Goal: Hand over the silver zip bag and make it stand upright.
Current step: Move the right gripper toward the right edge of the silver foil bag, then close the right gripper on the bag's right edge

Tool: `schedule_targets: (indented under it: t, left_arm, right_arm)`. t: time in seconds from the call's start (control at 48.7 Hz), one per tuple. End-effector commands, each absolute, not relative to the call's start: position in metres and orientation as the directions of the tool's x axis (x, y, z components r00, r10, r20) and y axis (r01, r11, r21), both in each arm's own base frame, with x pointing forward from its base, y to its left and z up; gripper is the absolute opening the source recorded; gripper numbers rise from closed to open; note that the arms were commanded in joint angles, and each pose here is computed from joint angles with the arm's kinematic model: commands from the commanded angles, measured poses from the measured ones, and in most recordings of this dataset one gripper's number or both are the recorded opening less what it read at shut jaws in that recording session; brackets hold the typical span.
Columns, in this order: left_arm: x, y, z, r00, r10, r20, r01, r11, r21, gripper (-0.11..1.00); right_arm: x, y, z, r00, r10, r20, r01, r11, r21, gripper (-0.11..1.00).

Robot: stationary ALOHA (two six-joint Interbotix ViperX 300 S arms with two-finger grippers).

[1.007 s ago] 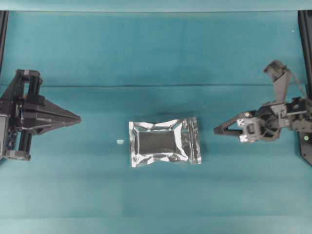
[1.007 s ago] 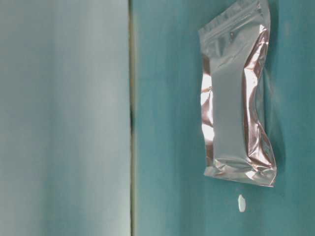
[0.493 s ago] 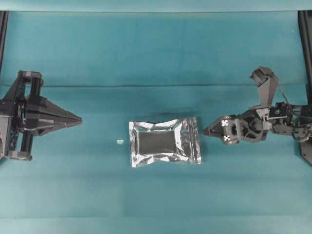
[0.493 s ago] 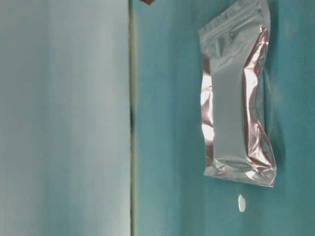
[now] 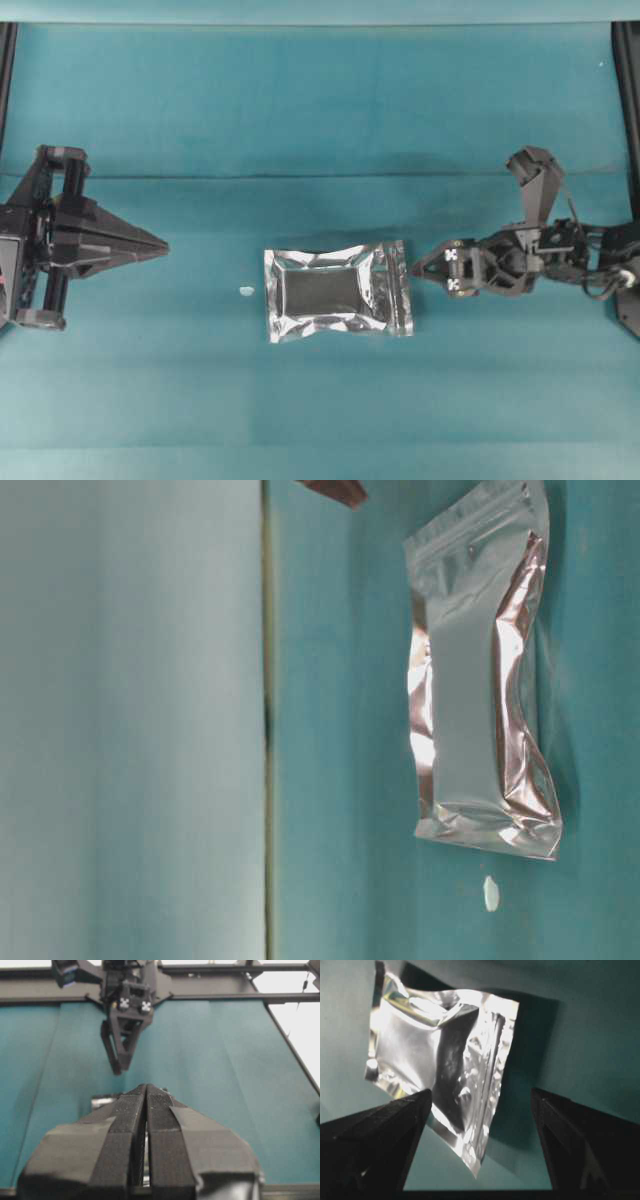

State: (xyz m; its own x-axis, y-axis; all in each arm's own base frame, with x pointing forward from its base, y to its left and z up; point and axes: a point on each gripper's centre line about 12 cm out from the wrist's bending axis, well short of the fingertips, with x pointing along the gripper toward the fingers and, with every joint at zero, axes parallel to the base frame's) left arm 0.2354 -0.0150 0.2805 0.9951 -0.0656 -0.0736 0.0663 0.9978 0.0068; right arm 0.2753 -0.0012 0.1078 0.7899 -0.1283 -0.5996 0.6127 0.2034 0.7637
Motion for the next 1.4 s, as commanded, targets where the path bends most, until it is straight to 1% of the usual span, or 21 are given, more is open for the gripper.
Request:
schedule_targets:
  t: [0.0, 0.164, 0.329, 0.534, 0.904, 1.377]
  left_arm:
    - [0.238, -0.015, 0.291, 0.997, -0.065, -0.046, 0.065, 0.998, 0.01, -0.01]
    - [0.239, -0.013, 0.289, 0.996, -0.058, -0.063, 0.059, 0.998, 0.008, -0.01]
    - [0.239, -0.01, 0.287, 0.996, -0.044, -0.075, 0.045, 0.999, 0.01, -0.01]
    - [0.239, -0.005, 0.288, 0.997, -0.024, -0.074, 0.025, 1.0, 0.011, -0.01]
    - [0.239, -0.005, 0.287, 0.997, -0.024, -0.075, 0.025, 1.0, 0.011, -0.01]
    - [0.239, -0.006, 0.288, 0.997, -0.027, -0.074, 0.028, 1.0, 0.011, -0.01]
  right_arm:
    - [0.279, 0.003, 0.103, 0.806, -0.14, -0.576, 0.593, 0.182, 0.785, 0.9]
    - [0.277, 0.008, 0.089, 0.813, -0.153, -0.562, 0.58, 0.134, 0.803, 0.89]
    - [0.27, 0.009, 0.085, 0.814, -0.154, -0.56, 0.578, 0.124, 0.807, 0.89]
    - [0.27, 0.009, 0.082, 0.81, -0.158, -0.564, 0.583, 0.125, 0.803, 0.89]
    - [0.281, 0.007, 0.08, 0.824, -0.178, -0.537, 0.56, 0.123, 0.819, 0.89]
    - [0.293, 0.01, 0.071, 0.811, -0.174, -0.558, 0.58, 0.124, 0.805, 0.89]
